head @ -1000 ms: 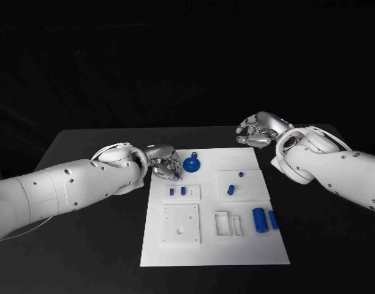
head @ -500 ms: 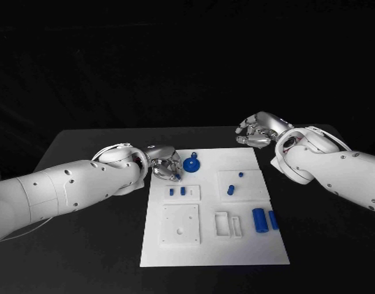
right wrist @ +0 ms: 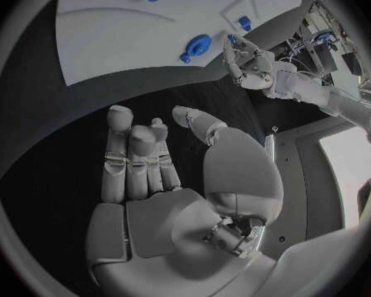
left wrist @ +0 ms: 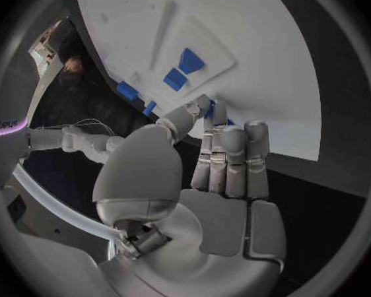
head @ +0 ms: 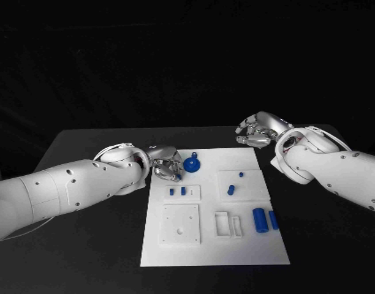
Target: Assemble the parts on the task board
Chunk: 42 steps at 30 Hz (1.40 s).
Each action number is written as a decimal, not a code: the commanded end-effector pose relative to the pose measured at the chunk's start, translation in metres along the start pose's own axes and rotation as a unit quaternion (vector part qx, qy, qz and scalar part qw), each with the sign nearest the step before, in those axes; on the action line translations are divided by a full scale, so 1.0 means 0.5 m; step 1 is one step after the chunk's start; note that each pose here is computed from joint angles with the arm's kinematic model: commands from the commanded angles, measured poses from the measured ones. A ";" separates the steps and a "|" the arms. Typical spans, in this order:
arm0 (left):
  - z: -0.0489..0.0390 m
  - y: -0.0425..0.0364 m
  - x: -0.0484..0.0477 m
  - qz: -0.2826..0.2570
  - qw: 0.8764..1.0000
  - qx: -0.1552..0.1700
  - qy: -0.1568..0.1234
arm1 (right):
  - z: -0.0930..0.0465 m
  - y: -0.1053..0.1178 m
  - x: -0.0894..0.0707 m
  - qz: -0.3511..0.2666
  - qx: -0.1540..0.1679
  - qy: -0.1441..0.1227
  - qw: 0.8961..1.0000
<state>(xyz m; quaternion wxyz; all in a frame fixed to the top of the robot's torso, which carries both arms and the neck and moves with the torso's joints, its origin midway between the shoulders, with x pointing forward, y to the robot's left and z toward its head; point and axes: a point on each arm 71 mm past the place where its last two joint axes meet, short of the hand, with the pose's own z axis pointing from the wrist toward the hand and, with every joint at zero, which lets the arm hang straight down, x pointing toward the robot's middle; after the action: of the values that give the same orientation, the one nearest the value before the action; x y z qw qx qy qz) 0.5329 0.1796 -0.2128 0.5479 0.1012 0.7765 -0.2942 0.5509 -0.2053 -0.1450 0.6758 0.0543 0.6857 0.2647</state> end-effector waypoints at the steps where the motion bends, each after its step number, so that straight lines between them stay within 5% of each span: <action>1: 0.004 -0.007 0.011 -0.002 1.000 0.004 0.017 | 0.000 0.002 -0.001 0.001 -0.004 -0.002 1.000; 14: 0.006 -0.008 0.021 0.027 0.999 0.003 0.025 | 0.000 0.001 -0.001 0.001 -0.003 -0.002 1.000; 42: 0.002 -0.038 0.043 0.108 0.992 0.058 -0.025 | -0.001 -0.002 0.000 0.001 -0.002 -0.001 1.000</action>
<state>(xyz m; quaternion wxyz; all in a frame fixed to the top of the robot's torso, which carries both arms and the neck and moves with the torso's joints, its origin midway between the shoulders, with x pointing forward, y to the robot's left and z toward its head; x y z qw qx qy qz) 0.5225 0.1673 -0.2218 0.5877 0.1846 0.7383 -0.2747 0.5508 -0.2063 -0.1459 0.6755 0.0549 0.6862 0.2641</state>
